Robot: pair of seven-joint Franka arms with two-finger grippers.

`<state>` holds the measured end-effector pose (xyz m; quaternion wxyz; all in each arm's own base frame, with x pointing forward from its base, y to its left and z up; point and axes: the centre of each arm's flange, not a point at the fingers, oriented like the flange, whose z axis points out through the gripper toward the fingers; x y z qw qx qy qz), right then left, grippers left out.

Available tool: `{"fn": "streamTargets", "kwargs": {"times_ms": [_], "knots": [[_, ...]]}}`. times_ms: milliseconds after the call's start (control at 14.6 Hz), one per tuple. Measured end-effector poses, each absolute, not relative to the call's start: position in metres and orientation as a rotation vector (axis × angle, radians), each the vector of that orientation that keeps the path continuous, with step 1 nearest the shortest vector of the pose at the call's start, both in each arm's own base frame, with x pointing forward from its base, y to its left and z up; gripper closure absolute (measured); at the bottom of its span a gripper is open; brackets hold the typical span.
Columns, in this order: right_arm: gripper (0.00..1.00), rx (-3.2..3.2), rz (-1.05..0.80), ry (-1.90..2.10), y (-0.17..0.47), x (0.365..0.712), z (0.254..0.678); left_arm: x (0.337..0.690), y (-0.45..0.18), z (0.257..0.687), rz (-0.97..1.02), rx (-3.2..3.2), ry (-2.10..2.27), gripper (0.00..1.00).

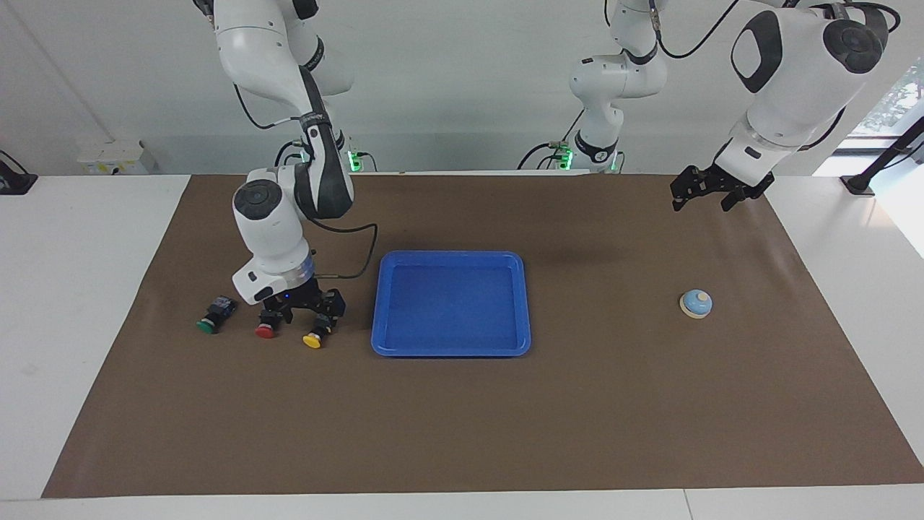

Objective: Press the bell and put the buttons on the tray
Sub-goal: 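Reach the right gripper to the yellow-capped button and grasp it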

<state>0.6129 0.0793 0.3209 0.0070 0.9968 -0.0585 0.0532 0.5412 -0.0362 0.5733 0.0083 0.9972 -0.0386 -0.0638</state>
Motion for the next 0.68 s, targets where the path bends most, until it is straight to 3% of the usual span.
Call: {"fn": "streamTargets", "kwargs": {"times_ms": [341, 683], "knots": [[0.04, 3.103, 0.188, -0.175, 0.090, 0.616, 0.299, 0.541, -0.038, 0.575, -0.192, 3.117, -0.124, 0.00], [0.61, 3.099, 0.182, -0.172, 0.089, 0.616, 0.296, 0.546, -0.041, 0.578, -0.122, 3.119, -0.131, 0.00]]}}
